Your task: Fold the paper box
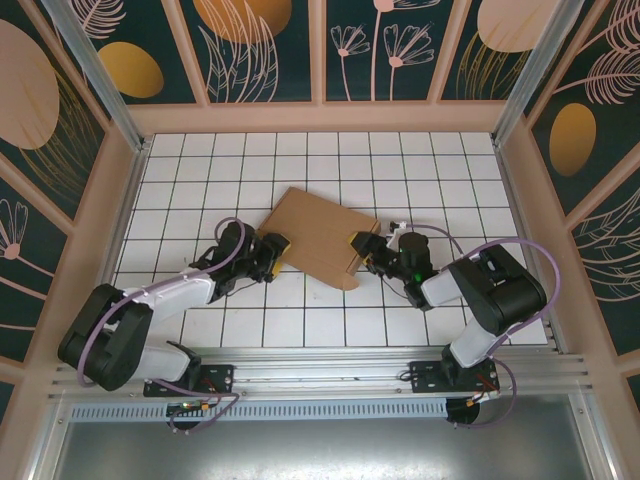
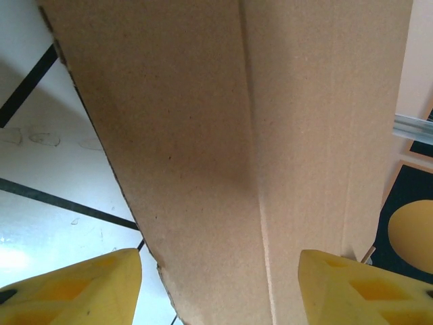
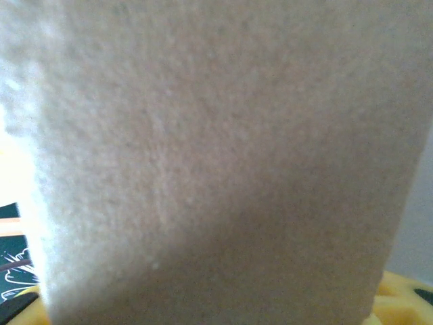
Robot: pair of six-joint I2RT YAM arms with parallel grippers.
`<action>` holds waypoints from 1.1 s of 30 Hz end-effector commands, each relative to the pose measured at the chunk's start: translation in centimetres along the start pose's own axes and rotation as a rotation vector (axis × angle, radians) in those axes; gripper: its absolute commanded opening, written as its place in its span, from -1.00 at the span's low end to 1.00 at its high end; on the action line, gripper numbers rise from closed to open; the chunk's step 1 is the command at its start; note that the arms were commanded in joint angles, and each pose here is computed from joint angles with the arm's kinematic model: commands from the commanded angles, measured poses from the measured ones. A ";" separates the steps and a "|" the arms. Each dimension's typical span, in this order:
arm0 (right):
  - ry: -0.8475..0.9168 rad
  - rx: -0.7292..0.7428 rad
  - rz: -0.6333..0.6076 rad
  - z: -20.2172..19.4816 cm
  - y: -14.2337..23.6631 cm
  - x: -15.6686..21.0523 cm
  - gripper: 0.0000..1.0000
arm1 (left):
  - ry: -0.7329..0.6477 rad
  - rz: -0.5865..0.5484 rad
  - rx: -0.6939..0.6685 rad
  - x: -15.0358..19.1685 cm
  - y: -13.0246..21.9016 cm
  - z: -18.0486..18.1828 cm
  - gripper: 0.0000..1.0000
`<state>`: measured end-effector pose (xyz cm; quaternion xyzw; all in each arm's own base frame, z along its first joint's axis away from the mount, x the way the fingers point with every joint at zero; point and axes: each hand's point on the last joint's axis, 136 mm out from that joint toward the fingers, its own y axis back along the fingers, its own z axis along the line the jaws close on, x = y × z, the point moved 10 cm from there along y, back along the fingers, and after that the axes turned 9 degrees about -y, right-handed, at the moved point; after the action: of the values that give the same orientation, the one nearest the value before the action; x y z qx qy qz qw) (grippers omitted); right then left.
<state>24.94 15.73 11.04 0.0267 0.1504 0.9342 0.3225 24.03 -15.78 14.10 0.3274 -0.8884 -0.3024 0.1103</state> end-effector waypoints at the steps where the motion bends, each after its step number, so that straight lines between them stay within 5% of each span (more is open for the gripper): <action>1: 0.016 0.109 -0.026 -1.9 0.2 0.3 -0.31 | -0.010 -0.009 0.036 -0.2 0.4 -1.8 0.23; 12: 0.038 0.134 -0.016 -2.0 -0.3 0.2 -0.30 | -0.033 -0.043 -0.022 0.1 3.9 -3.4 0.29; 33: 0.026 0.128 0.018 -2.2 -0.9 0.7 -0.30 | -0.015 0.004 -0.067 -1.1 -1.7 -3.3 0.25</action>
<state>25.19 16.09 10.95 0.0166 0.1581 0.9346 0.3182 26.03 -16.72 15.68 0.3204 -0.8713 -0.3490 0.1281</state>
